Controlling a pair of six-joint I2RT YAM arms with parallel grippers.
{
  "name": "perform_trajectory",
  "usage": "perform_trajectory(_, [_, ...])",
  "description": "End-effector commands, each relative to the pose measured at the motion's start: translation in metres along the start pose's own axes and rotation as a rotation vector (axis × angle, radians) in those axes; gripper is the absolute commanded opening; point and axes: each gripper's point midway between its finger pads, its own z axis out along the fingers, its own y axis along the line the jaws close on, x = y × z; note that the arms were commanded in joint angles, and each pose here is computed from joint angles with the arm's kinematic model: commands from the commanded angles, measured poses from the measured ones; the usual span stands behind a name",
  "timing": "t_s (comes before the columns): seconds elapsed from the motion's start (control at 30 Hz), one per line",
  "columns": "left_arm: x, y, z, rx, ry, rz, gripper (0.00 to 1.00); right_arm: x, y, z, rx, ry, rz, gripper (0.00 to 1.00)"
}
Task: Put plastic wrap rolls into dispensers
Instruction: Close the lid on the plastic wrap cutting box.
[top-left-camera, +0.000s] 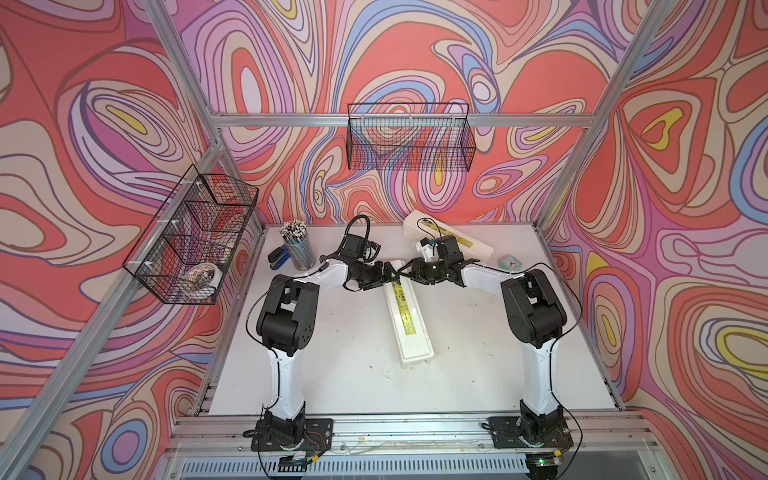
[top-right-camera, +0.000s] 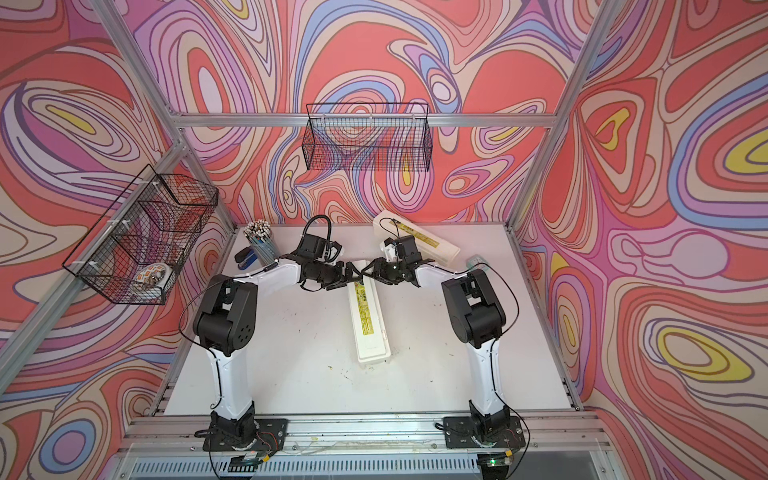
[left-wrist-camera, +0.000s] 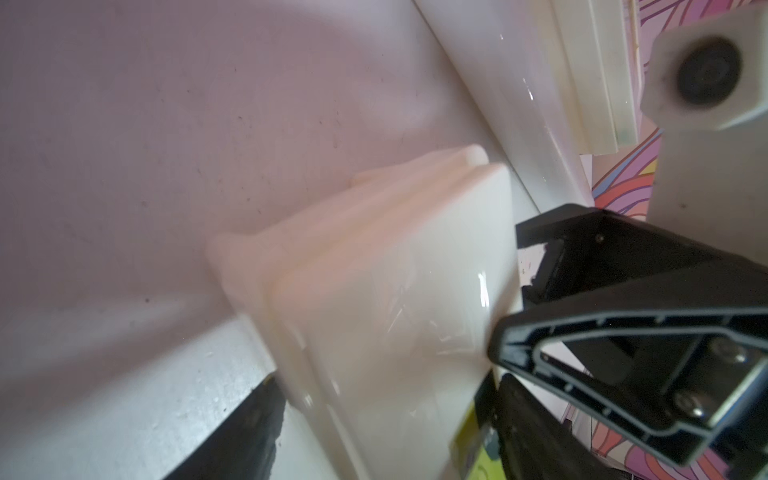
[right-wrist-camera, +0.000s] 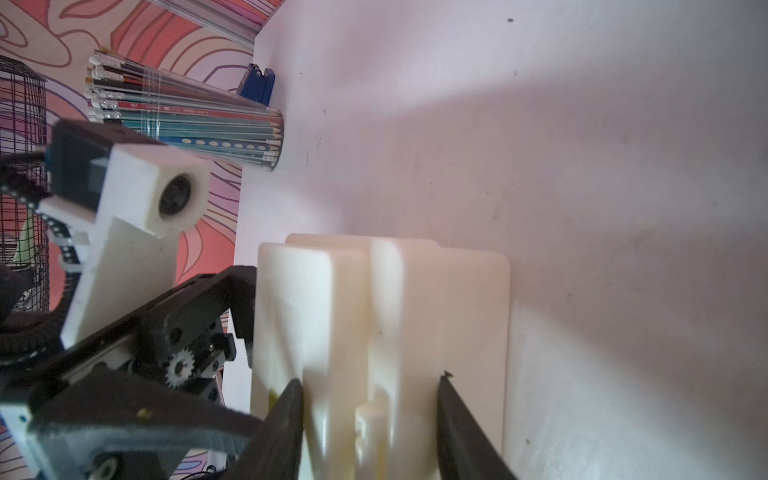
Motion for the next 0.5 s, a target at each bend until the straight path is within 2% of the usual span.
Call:
perform_trajectory(0.0, [0.03,0.051,0.032,-0.17,0.113,-0.024,0.74,0.126,-0.053,0.022,0.21,0.336,0.149,0.54])
perform_trajectory(0.1, [0.025,0.048,0.036,-0.155,0.117,-0.007,0.68,0.093,-0.044,0.019,0.206,0.255,0.07,0.59])
perform_trajectory(0.23, [0.026,0.052,0.04,-0.175,0.141,0.003,0.68,0.067,-0.051,0.024,0.2,0.225,0.04,0.63])
perform_trajectory(0.37, [0.024,0.057,0.048,-0.187,0.158,-0.006,0.73,0.07,-0.062,0.038,0.144,0.247,0.081,0.65])
perform_trajectory(0.47, [0.023,0.062,0.052,-0.217,0.182,-0.032,0.74,0.09,-0.074,0.042,0.164,0.315,0.137,0.58])
